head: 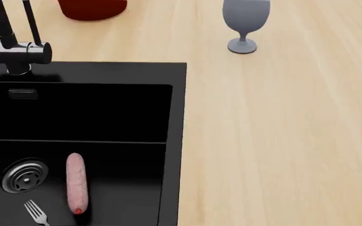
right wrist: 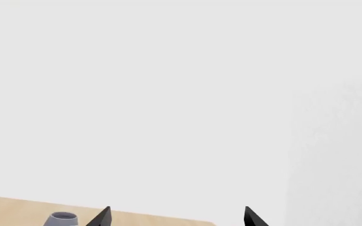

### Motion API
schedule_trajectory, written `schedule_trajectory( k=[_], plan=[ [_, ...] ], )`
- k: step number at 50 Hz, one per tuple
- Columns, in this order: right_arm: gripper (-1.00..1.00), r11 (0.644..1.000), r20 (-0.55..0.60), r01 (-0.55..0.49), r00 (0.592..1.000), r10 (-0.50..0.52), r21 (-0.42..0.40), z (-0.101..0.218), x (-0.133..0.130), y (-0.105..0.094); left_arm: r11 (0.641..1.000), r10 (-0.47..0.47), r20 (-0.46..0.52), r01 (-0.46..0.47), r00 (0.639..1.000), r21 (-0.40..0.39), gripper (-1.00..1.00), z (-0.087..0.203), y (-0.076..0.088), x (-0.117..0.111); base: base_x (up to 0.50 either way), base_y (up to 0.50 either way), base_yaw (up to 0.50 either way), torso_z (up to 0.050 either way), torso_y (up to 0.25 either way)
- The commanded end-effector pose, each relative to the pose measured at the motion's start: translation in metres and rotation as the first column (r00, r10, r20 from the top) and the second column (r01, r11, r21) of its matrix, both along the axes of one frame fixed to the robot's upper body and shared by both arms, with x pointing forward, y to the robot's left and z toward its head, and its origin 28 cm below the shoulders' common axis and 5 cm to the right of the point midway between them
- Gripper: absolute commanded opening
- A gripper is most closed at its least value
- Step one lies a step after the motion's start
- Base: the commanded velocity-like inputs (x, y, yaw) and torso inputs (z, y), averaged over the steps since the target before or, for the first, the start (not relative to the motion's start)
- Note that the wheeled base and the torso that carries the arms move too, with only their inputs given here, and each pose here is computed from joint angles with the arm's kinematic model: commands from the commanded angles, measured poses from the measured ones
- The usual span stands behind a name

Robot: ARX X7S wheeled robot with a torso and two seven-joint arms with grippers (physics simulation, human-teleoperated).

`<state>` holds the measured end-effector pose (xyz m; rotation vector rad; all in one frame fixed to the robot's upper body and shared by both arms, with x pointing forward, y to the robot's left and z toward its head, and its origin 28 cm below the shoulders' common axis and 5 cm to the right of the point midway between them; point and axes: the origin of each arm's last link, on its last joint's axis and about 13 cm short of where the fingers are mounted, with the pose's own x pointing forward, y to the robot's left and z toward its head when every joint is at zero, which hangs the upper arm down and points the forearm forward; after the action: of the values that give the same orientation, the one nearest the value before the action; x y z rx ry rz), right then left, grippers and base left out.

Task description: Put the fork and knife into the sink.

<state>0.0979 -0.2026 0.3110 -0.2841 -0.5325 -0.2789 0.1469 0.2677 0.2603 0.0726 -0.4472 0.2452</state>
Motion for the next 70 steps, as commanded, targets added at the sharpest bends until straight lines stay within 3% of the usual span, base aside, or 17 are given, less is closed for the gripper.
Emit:
schedule_trajectory(
  k=[1,70],
  plan=[
    [1.00,1.000,0.029,-0.015,0.999,0.014,0.009,0.0024,-0.0012,0.0001,1.000,-0.004,0.041,0.004,0.999,0.007,1.00,0.0002,0.0008,0.0000,0.00,0.50,0.00,0.000,0.000],
    [1.00,1.000,0.016,-0.025,1.000,0.025,0.003,-0.0008,-0.0069,0.0023,1.000,0.009,0.045,-0.009,0.999,-0.001,1.00,0.0000,-0.0006,-0.0013,0.00,0.49,0.00,0.000,0.000]
  ],
)
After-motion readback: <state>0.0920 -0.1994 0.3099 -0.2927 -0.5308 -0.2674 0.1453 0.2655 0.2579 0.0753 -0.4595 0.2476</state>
